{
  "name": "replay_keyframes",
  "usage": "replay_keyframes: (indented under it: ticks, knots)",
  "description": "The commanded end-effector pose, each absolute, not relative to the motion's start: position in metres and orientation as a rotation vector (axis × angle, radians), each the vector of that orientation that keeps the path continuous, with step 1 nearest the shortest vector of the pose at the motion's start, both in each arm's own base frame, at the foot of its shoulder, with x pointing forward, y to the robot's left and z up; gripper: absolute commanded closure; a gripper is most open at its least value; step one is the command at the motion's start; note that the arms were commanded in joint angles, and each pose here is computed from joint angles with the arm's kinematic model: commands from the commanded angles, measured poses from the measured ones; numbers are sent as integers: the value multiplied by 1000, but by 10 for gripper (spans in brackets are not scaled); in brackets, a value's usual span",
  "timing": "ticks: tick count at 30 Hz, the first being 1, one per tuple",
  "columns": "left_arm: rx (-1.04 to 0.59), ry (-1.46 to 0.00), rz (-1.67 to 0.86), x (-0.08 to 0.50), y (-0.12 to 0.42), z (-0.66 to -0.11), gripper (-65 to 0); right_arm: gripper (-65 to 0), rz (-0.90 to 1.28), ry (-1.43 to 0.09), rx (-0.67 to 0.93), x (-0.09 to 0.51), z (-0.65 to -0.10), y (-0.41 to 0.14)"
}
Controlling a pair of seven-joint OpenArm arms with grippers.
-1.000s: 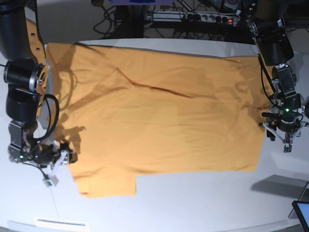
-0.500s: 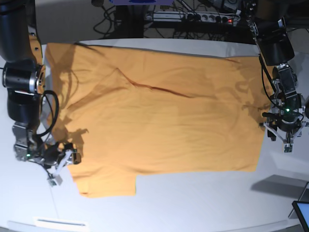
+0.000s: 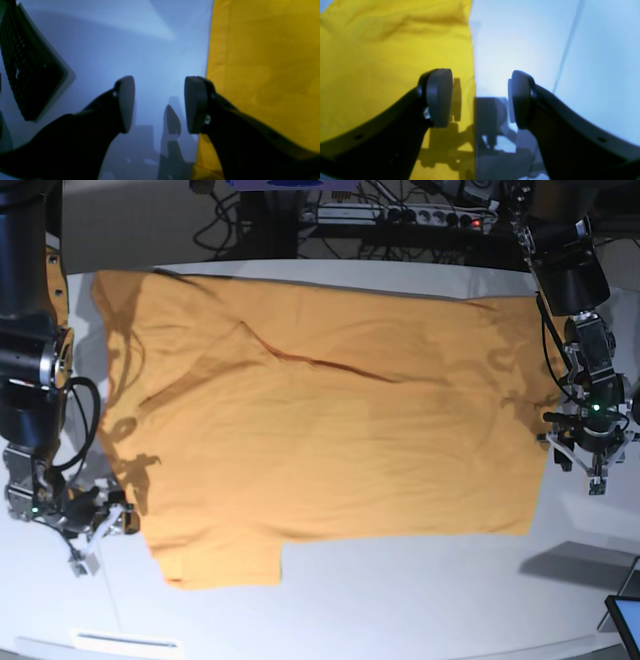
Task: Fold the T-shirt properly
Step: 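Lower the right gripper to the shirt side near the hem and grasp, then move the left gripper down the opposite shirt side and grasp near the hem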
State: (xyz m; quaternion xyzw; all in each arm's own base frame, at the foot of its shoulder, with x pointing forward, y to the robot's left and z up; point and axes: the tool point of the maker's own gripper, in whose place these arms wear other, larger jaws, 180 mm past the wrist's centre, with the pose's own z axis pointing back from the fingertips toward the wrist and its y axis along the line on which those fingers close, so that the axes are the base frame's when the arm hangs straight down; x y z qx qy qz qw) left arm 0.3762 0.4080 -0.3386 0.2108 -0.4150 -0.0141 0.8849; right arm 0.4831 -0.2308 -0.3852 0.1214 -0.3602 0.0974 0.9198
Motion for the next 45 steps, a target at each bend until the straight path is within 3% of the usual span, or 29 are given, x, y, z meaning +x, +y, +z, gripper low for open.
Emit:
replay_keyframes:
  ticks: [1,41,43,45]
  knots:
    - [472,-923,-31,386,416,-314,-319,-363,201,-806,251,499,-362,-233]
    - [478,-906,-38,380,419,-319,-317,-355,261,-713,338,478,-389,-195]
    - [478,-906,-38,380,419,-319,-317,-280,263,-712,336,478,-390,-195]
    - [478,-909,-38,381,419,-318,-317,-139,262,-712,334,478,-390,-196]
